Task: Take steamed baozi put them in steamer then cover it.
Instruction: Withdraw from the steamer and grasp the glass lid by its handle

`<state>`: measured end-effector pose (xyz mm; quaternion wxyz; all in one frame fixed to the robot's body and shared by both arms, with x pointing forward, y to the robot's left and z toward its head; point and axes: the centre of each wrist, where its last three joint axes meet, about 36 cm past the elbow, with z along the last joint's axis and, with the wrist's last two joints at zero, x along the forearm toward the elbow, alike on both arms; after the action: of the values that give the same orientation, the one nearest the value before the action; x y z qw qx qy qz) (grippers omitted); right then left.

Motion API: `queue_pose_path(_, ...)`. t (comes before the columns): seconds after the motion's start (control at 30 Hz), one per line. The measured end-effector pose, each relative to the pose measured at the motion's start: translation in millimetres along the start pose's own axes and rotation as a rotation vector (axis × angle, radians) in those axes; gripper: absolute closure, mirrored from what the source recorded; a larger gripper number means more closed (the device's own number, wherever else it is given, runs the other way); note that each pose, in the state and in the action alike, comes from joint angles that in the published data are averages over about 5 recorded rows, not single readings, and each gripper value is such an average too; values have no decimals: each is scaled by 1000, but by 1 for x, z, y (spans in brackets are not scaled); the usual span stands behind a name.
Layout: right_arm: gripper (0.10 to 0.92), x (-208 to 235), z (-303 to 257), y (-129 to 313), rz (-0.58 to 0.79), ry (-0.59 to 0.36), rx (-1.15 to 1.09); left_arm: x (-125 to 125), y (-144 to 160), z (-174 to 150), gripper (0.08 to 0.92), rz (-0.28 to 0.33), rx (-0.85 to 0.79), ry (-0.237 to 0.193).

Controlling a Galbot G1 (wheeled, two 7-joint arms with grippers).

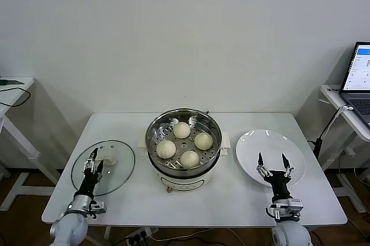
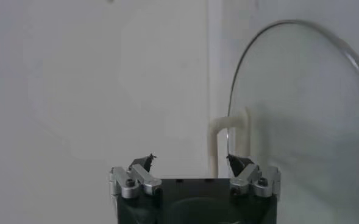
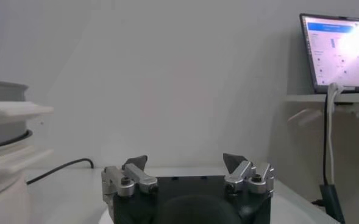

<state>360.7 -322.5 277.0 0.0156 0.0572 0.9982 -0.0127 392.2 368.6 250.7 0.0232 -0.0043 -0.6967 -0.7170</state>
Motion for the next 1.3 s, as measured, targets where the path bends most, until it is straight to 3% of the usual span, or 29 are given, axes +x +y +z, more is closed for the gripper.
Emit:
queue_pose_path(0.53,200,1,2,2,-2,-3,10,-22,-3,-10,177,-4,26,9)
queue_pose_path(0.63,200,1,2,3,-3,-5,12,-25,-4,-9,209,5,26,16)
queue_pose_path(1.3,200,-5,-2,12,-12,-24,8,-27,-10,-5,771,61,62,48)
